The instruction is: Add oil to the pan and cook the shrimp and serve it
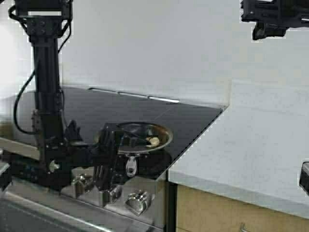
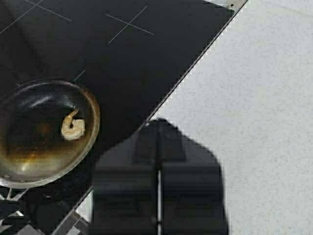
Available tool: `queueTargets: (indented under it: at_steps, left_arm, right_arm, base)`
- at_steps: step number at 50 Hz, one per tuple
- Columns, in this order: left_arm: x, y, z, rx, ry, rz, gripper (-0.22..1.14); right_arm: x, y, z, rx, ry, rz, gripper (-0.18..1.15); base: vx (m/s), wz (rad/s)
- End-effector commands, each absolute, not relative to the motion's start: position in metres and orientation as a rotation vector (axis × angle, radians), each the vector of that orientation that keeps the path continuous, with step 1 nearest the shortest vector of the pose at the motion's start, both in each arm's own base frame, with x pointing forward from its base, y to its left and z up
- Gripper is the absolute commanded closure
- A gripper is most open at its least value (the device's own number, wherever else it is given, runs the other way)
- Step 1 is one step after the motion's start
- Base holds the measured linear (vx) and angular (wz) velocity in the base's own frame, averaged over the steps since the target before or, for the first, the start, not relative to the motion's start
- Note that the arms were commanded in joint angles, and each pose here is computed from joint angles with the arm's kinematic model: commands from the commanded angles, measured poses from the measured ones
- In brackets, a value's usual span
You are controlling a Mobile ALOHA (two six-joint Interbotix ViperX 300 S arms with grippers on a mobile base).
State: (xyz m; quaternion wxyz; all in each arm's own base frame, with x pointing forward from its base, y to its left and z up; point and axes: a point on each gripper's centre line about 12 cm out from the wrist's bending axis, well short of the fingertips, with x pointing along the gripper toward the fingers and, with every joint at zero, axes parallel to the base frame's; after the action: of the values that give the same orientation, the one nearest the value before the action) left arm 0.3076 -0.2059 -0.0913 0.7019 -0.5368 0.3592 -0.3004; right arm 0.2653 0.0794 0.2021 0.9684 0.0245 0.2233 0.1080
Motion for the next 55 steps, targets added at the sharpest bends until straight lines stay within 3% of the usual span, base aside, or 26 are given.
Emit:
queueTargets:
  at_steps: [1,19,25,30,38,40,42,47,55]
  left_arm:
    - [0.314,-0.214,-0.084,-1.212,0.770,-0.691,-0.09]
    - [0.319,-0.230,-0.086,-1.273,0.789,-0.727,-0.09]
    - [0.319,-0.230,-0.086,-1.289,0.797,-0.724,-0.02]
    - [0.318,-0.230,-0.085,-1.315,0.809,-0.725,0.22]
    - [0.318,-0.230,-0.082,-1.360,0.804,-0.726,0.99]
    - [0.319,-0.230,-0.081,-1.366,0.800,-0.725,1.08]
    - [0.319,-0.229,-0.080,-1.371,0.801,-0.725,1.05]
    - [0.319,-0.229,-0.077,-1.393,0.800,-0.727,0.83]
    - [0.318,-0.229,-0.071,-1.406,0.788,-0.740,0.89]
  right_arm:
    - [0.269,0.081,0.212,0.051,0.419,0.223,0.92]
    - [0.271,0.082,0.214,0.052,0.416,0.224,0.92]
    - [0.271,0.082,0.214,0.052,0.416,0.224,0.92]
    - [0.271,0.082,0.214,0.053,0.416,0.224,0.92]
    - [0.271,0.082,0.214,0.052,0.416,0.224,0.92]
    - [0.271,0.082,0.214,0.052,0.416,0.224,0.92]
    - [0.271,0.082,0.214,0.053,0.416,0.224,0.92]
    - [0.271,0.082,0.215,0.054,0.415,0.224,0.92]
    - [0.272,0.082,0.218,0.055,0.407,0.225,0.92]
  base:
    - [0.00,0.00]
    - [0.00,0.00]
    - [0.00,0.00]
    - [0.00,0.00]
    - [0.00,0.00]
    - [0.00,0.00]
    - [0.00,0.00]
    - [0.00,0.00]
    - [0.00,0.01]
